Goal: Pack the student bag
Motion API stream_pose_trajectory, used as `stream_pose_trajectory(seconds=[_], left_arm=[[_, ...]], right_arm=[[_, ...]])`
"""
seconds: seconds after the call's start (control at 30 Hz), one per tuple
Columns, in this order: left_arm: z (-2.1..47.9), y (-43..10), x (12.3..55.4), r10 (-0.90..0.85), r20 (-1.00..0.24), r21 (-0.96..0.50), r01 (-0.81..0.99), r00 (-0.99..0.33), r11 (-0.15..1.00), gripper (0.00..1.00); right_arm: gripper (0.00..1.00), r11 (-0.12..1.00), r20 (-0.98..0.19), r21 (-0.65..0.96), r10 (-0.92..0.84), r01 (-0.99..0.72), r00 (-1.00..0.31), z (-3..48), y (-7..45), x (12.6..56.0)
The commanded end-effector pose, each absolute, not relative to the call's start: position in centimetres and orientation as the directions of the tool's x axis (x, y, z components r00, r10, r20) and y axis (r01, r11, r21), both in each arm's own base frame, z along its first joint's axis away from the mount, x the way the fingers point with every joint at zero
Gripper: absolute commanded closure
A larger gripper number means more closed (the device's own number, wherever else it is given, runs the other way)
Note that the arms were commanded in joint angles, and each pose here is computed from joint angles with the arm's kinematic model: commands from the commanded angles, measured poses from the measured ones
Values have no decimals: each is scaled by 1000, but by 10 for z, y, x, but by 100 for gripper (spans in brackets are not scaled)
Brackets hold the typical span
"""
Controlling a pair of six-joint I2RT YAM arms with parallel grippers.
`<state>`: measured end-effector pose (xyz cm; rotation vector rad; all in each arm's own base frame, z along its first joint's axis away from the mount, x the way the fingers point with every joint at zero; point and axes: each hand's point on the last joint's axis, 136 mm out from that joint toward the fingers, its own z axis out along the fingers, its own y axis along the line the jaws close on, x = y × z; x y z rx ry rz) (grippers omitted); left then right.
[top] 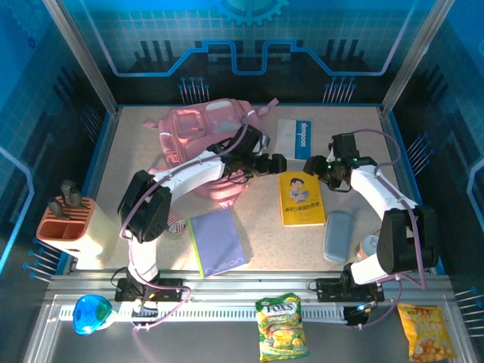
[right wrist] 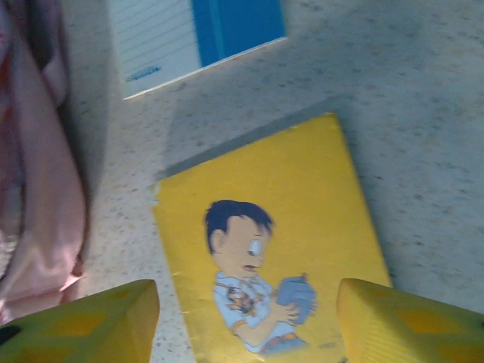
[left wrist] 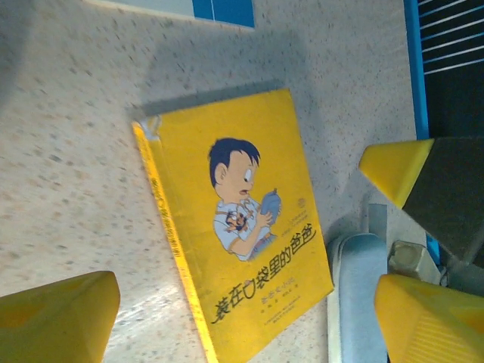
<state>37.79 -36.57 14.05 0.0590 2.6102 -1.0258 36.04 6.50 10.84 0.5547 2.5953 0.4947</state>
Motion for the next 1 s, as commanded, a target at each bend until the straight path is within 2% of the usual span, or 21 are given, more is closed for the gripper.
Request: stream_pose_trajectory(seconds=[0.0, 0.23, 0.4, 0.53, 0.63, 0.8, 0.97], left_arm=[[123, -386, 370, -122, -228, -698, 75, -966, 712, 16], [85, -402, 362, -152, -148, -677, -12, -977, 736, 28], [65, -397, 361, -177, -116, -646, -61, -977, 761, 43], [58, -398, 362, -177, -103, -639, -71, -979, 766, 50], [51, -398, 362, -181, -87, -630, -86, -980, 772, 52], [44, -398, 364, -169, -89, -610, -80, -981, 789, 49], [37, -404, 363, -163, -55, -621, -94, -985, 778, 52]], right_arm=[[41, 879, -297, 344, 435, 330, -850, 93, 46, 346], [60, 889, -211, 275, 427, 365, -879, 57, 36, 339], [64, 889, -161, 244, 431, 387, -888, 39, 33, 335], [67, 884, -128, 251, 434, 394, -892, 29, 35, 334], [69, 880, -105, 244, 441, 407, -891, 21, 34, 333], [69, 871, -81, 255, 452, 420, -888, 13, 34, 330], [70, 867, -73, 260, 457, 426, -886, 11, 34, 330]])
